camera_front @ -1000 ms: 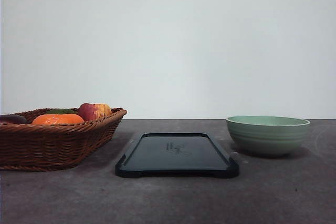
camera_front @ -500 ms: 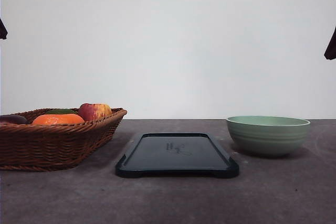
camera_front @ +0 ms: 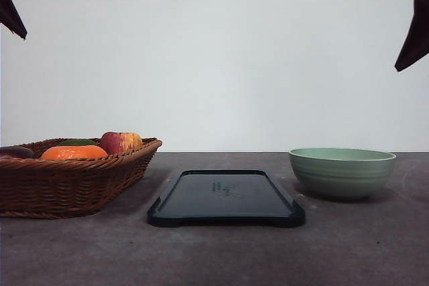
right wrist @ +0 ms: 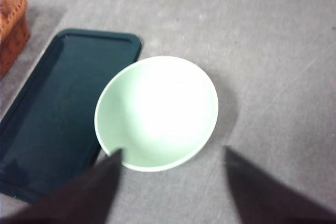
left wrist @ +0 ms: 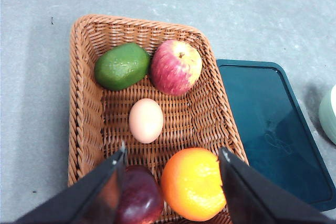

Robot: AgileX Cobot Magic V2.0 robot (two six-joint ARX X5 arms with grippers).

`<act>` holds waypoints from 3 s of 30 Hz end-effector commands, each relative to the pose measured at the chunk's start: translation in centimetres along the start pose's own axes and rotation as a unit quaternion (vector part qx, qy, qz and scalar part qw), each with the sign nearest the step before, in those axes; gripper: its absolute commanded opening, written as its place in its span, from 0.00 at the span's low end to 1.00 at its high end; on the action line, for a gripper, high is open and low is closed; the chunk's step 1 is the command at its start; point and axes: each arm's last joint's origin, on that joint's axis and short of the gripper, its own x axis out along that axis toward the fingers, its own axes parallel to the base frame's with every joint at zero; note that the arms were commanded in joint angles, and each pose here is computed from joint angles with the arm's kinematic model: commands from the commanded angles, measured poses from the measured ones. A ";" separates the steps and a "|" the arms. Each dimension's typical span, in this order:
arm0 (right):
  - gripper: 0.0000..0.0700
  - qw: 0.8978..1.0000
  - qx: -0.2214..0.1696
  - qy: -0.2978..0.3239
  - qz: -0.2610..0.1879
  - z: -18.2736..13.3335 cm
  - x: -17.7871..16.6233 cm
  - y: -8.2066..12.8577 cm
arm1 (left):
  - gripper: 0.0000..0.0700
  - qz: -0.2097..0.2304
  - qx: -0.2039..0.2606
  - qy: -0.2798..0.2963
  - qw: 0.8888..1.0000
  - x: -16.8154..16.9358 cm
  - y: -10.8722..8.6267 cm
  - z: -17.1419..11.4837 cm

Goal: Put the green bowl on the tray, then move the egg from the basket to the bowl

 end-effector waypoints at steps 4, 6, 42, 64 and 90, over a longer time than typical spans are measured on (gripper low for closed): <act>0.60 1.000 0.013 0.004 0.002 0.6 -0.3 0.1 | 0.51 -0.006 0.008 -0.012 1.000 -0.3 -0.2 0.6; 0.56 1.000 0.023 0.016 0.001 0.8 -0.4 0.2 | 0.51 -0.006 0.008 -0.012 1.000 -0.3 -0.2 0.6; 0.36 0.948 0.062 0.310 -0.033 7.3 13.9 -4.6 | 0.50 -0.006 0.008 -0.014 1.000 -0.3 -0.2 0.6; 0.00 0.925 0.074 0.372 -0.030 7.8 14.1 -4.3 | 0.50 -0.006 0.009 -0.014 1.000 -0.3 -0.2 0.6; 0.00 0.943 -0.071 0.317 0.073 10.7 18.9 11.0 | 0.50 -0.006 0.008 -0.014 1.000 -0.3 -0.2 0.6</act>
